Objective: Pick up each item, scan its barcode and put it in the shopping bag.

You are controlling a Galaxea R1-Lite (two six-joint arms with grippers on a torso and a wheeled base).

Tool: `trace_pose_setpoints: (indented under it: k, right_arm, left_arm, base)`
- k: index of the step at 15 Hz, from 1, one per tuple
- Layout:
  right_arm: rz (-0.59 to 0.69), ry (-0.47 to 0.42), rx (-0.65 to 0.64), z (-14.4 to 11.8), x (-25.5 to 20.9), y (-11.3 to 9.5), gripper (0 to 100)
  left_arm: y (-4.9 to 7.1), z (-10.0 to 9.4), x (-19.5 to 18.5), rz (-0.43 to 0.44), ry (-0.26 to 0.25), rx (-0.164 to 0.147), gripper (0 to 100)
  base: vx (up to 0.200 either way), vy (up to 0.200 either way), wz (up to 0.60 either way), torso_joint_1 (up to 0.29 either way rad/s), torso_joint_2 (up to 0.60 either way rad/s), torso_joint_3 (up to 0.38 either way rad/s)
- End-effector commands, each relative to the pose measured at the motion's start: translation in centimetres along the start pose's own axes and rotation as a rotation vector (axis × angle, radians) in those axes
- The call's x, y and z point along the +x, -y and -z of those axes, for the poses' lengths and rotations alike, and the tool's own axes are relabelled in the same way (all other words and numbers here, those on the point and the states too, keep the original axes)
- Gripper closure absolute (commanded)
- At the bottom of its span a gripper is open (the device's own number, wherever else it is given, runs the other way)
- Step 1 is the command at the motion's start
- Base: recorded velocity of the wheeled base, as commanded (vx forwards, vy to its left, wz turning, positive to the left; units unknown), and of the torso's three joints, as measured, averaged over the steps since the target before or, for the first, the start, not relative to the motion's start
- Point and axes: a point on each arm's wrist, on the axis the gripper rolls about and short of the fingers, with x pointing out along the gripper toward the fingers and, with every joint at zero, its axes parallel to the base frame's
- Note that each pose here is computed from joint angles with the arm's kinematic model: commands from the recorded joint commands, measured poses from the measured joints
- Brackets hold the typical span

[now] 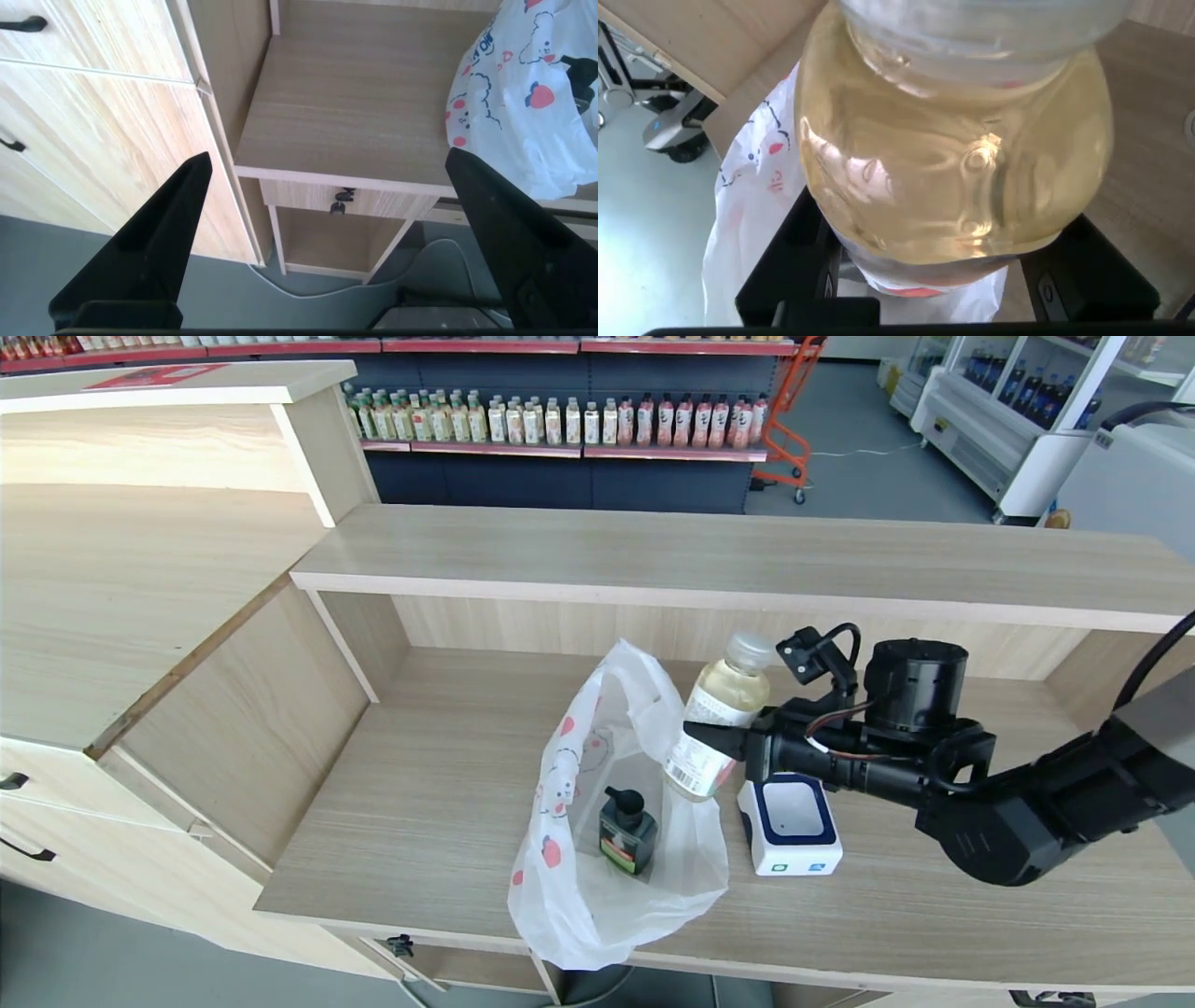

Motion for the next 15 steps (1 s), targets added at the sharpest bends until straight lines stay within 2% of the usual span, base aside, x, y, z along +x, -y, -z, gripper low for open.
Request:
trace_pose_setpoints:
  k: [1, 4, 9, 15]
  right_arm:
    - [-0.020, -0.021, 0.004, 2.3, 4.6, 1.3, 100]
    - [-0.024, 0.005, -0.010, 2.9, 7.5, 2.4, 100]
    - [-0.048, -0.011, -0.010, 5.4, 10.6, 2.6, 100]
    - [-0.048, -0.004, -0.121, 7.3, 13.1, 3.5, 100]
  left_arm:
    - [0.0, 0.0, 0.0, 0.000, 0.000, 0.000, 0]
    - [0.0, 0.0, 0.0, 0.000, 0.000, 0.000, 0]
    - [0.0, 0.0, 0.0, 0.000, 0.000, -0.002, 0]
    - [0.0, 0.0, 0.0, 0.000, 0.000, 0.000, 0]
  base:
    - [0.000, 0.000, 0.00, 0.000, 0.00, 0.000]
    - [0.000, 0.000, 0.00, 0.000, 0.00, 0.000]
    - [0.000, 0.000, 0.00, 0.000, 0.00, 0.000]
    - [0.000, 0.000, 0.00, 0.000, 0.00, 0.000]
